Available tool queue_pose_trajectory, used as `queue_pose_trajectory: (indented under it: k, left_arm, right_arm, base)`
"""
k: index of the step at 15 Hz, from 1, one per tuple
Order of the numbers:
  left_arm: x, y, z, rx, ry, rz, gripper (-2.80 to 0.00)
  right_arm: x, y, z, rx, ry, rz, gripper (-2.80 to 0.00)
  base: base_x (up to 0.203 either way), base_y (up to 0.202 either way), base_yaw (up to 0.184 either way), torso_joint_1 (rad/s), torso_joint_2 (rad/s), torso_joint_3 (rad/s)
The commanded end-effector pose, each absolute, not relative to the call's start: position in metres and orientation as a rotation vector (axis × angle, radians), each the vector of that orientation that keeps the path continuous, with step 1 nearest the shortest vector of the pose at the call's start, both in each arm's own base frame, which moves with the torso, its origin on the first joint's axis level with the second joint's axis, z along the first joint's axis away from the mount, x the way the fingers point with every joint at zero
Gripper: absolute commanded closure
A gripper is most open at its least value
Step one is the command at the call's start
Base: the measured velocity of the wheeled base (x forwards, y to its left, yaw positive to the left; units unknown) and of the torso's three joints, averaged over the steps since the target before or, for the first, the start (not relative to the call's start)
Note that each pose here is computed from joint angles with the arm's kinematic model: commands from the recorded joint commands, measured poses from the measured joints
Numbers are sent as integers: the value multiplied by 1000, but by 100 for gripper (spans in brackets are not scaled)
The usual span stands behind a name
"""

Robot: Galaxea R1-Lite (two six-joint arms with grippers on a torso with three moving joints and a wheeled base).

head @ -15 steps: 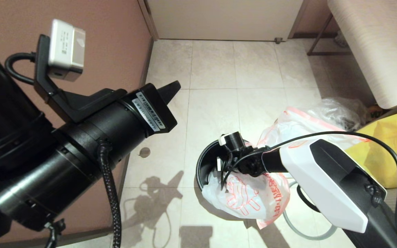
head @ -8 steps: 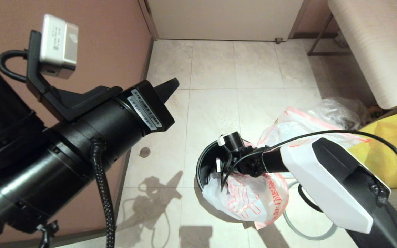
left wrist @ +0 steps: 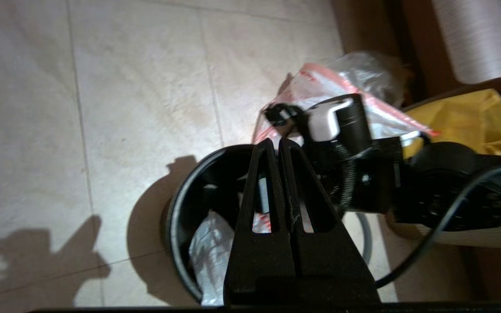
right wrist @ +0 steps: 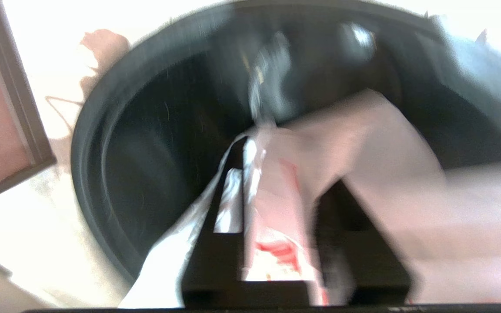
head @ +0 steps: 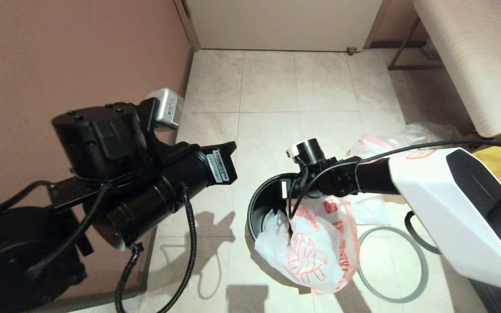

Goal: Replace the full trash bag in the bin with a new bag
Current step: Put the new garbage bag on the trash can

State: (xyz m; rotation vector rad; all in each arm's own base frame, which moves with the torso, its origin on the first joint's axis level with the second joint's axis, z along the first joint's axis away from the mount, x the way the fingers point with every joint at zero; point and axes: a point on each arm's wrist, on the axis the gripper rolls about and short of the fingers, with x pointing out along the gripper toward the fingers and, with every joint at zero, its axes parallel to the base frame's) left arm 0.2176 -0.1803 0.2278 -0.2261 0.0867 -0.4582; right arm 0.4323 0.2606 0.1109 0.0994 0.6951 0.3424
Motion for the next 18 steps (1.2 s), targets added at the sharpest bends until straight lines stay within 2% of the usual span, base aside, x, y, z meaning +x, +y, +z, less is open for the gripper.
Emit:
queue_pose_trajectory:
  k: [1, 2, 4, 8, 12, 13, 16, 18]
  left_arm:
    - [238, -183, 206, -198, 148, -420, 0]
    - [230, -185, 211, -201, 138, -441, 0]
    - [206, -182, 234, -194, 86, -481, 0]
    - [185, -196, 221, -128, 179, -554, 0]
    - [178, -199, 224, -117, 168, -519, 0]
    - [177, -199, 223, -110, 177, -518, 0]
    - [174, -195, 229, -105, 184, -517, 0]
    - [172, -193, 231, -105, 184, -517, 0]
  right_arm:
    - [442, 258, 85, 73, 720, 339, -280]
    - [439, 256, 92, 79, 724, 340, -280]
    - [425, 252, 135, 82, 663, 353, -280]
    - [384, 239, 185, 99, 718, 344, -280]
    - [319, 225, 228, 177, 749, 379, -280]
    - [306, 218, 230, 176, 758, 372, 0]
    - [296, 179, 236, 204, 752, 286, 0]
    - [308, 167, 223, 207, 780, 228, 0]
  base:
    - [0, 0, 0, 0, 0, 0]
    - [0, 0, 0, 0, 0, 0]
    - [0, 0, 0, 0, 0, 0]
    - [0, 0, 0, 0, 0, 0]
    - [0, 0, 0, 0, 0, 0]
    - [0, 0, 0, 0, 0, 0]
    - [0, 0, 0, 0, 0, 0]
    - [0, 0, 0, 0, 0, 0]
